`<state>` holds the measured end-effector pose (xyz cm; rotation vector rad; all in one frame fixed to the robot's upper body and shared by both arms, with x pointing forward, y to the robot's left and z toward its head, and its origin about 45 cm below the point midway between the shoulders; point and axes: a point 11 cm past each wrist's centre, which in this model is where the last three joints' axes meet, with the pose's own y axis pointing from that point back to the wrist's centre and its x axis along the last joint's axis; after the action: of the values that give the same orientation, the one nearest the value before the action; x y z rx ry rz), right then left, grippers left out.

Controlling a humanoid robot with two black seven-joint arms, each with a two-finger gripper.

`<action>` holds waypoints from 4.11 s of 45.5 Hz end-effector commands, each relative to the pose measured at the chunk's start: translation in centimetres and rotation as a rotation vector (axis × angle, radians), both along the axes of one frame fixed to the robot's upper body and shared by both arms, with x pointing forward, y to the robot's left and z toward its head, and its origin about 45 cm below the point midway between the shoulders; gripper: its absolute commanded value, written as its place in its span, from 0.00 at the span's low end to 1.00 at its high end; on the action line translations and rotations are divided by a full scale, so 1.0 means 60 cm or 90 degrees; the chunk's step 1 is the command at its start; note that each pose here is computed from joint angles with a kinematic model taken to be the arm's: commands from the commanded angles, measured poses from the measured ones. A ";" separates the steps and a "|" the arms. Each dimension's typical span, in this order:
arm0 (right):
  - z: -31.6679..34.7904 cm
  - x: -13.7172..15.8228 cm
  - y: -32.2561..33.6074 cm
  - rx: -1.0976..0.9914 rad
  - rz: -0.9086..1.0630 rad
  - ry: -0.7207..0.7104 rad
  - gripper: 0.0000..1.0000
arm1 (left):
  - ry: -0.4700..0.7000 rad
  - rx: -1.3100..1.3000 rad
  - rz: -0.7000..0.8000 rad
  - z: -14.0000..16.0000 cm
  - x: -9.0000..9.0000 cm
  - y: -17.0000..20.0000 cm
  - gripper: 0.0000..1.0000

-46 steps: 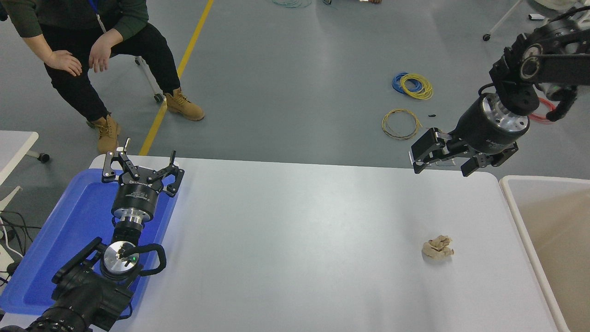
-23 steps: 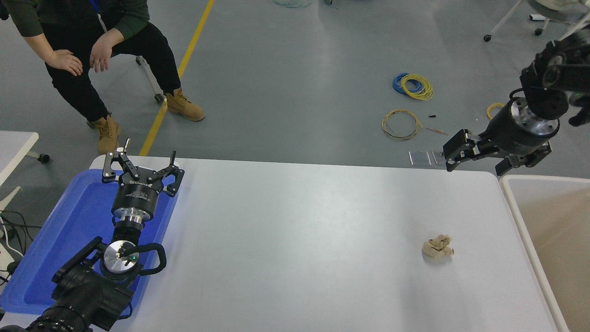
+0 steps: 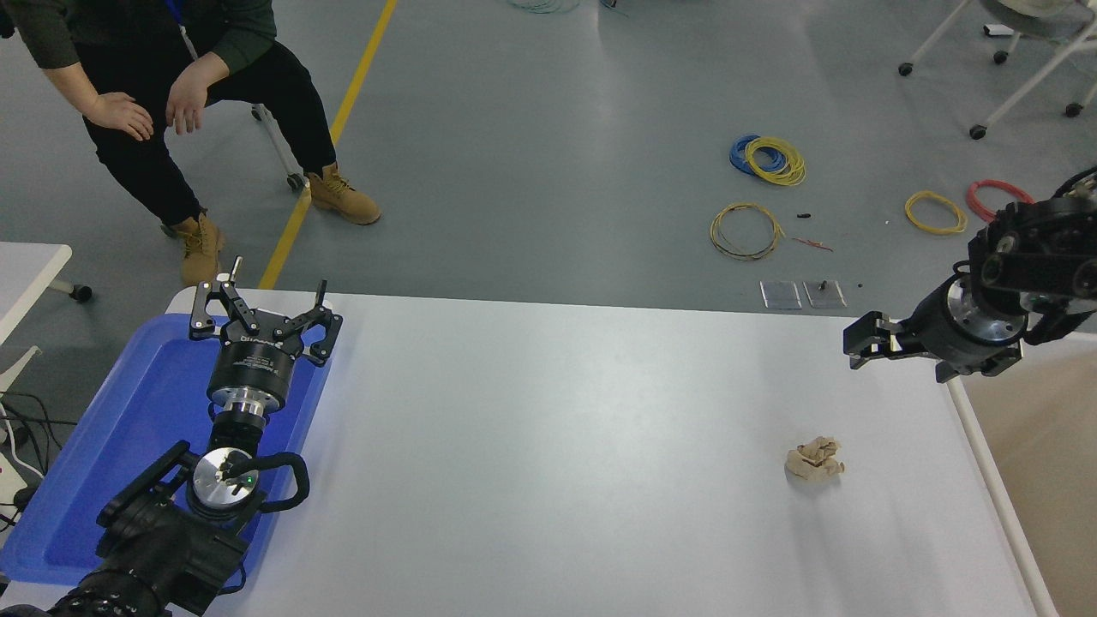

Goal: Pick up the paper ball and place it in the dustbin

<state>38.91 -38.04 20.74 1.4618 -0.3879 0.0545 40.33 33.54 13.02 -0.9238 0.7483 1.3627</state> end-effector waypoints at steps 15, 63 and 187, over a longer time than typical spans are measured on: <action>-0.108 -0.017 0.031 0.040 -0.014 -0.041 1.00 | 0.001 0.000 0.000 -0.001 0.000 0.000 1.00; -0.230 -0.071 0.057 0.009 0.030 -0.067 0.99 | 0.000 -0.001 0.000 0.000 0.000 -0.001 1.00; 0.352 0.014 0.041 -0.036 0.109 -0.099 0.00 | -0.001 0.000 0.000 0.001 0.000 0.000 1.00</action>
<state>40.07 -35.89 41.06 1.4324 -0.3866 0.3120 40.34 33.53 13.03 -0.9242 0.7481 1.3619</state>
